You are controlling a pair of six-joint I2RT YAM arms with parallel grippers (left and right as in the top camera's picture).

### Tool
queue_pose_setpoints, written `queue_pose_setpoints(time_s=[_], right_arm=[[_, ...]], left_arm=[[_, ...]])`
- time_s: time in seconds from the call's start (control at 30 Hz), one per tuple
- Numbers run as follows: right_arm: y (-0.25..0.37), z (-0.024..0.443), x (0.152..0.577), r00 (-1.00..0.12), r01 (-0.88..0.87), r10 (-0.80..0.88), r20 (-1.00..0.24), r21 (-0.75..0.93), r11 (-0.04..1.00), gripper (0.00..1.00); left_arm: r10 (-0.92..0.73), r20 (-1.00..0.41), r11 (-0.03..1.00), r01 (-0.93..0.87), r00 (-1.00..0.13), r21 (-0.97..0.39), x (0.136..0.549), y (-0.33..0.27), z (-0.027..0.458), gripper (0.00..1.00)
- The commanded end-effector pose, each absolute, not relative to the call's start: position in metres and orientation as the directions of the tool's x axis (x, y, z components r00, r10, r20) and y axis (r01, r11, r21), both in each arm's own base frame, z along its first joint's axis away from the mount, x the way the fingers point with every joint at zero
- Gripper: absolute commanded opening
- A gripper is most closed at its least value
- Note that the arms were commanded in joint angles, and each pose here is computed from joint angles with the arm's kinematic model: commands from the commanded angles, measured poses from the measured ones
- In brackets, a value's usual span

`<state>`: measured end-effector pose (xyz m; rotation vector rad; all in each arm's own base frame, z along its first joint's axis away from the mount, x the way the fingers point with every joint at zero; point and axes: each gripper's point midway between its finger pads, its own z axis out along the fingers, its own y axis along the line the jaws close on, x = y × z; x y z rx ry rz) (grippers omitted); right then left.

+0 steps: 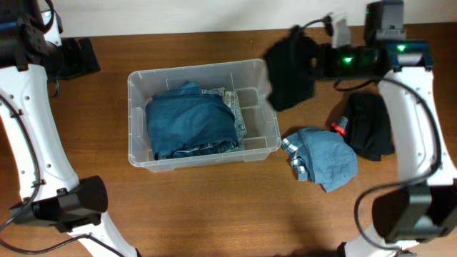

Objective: Pack container
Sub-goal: 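Grasp the black shirt with the right gripper and place it in the bin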

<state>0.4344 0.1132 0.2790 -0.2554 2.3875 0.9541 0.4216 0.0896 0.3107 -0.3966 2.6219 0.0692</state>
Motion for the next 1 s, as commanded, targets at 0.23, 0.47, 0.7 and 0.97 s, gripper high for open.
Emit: queue_pose_setpoints(time_s=[0.23,0.47,0.7,0.97], right_arm=[[0.323,0.296,0.355,-0.774,-0.630,-0.253,-0.580,0.669,0.394,0.14],[0.382,0.258,0.349,-0.766,-0.633,-0.290,-0.573,0.595,0.496,0.21],[0.389,0.150,0.384,-0.838,-0.529,-0.306,-0.452,0.535,0.659,0.21],[0.367,0.180,0.404,-0.778,-0.590,-0.302,-0.550,0.476,0.652,0.22]], left_arm=[[-0.267,-0.486,0.956,-0.293,-0.833,-0.023,0.421,0.092,0.315,1.00],[-0.267,-0.486,0.956,-0.293,-0.832,-0.023,0.421,0.092,0.316,1.00],[-0.267,-0.486,0.956,-0.293,-0.833,-0.023,0.421,0.092,0.315,0.99],[-0.267,-0.486,0.956,-0.293,-0.832,-0.023,0.421,0.092,0.316,0.99]])
